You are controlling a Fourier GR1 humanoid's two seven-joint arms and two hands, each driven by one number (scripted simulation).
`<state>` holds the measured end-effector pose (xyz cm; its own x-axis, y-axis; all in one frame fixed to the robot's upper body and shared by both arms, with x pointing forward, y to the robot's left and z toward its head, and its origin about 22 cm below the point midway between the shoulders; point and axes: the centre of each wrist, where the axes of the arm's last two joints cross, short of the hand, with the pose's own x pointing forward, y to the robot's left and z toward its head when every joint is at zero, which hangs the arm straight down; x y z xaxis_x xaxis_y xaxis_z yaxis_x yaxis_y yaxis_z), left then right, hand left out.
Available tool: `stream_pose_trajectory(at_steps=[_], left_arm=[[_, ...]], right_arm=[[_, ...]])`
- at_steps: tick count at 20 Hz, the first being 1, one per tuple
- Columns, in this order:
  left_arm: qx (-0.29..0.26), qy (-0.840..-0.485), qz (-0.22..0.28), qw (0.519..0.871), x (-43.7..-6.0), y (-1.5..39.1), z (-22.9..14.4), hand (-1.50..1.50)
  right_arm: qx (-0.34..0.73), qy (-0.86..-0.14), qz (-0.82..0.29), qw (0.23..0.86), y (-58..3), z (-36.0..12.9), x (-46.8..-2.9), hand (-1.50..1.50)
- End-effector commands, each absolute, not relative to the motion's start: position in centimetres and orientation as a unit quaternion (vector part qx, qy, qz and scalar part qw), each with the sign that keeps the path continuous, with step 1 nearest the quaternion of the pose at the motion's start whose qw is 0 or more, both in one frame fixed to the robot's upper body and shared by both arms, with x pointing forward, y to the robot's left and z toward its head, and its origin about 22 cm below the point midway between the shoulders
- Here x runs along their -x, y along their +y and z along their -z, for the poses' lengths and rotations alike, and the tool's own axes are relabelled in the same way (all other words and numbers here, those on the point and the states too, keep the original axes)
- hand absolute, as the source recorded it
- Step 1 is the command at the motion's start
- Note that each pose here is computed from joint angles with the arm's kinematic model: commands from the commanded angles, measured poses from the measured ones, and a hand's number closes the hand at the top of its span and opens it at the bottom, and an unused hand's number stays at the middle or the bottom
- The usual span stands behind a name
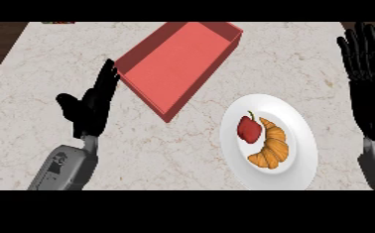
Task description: Pick the croissant from the plate and place it in the cardboard box
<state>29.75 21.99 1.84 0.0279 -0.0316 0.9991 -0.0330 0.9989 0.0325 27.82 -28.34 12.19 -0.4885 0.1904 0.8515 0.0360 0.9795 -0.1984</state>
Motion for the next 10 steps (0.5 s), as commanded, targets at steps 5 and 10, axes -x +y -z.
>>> stream_pose_trajectory(at_steps=[5,10], left_arm=[[-0.262,-0.651,0.077,0.709,-27.7,33.4,-1.7,0.0],[-0.289,-0.623,0.092,0.721,-26.2,34.9,-0.3,0.0]], right_arm=[[0.018,-0.769,-0.008,0.639,-29.3,-5.9,-24.0,-1.5],[0.211,-0.674,-0.315,0.634,-33.5,-1.0,-19.5,-1.5]])
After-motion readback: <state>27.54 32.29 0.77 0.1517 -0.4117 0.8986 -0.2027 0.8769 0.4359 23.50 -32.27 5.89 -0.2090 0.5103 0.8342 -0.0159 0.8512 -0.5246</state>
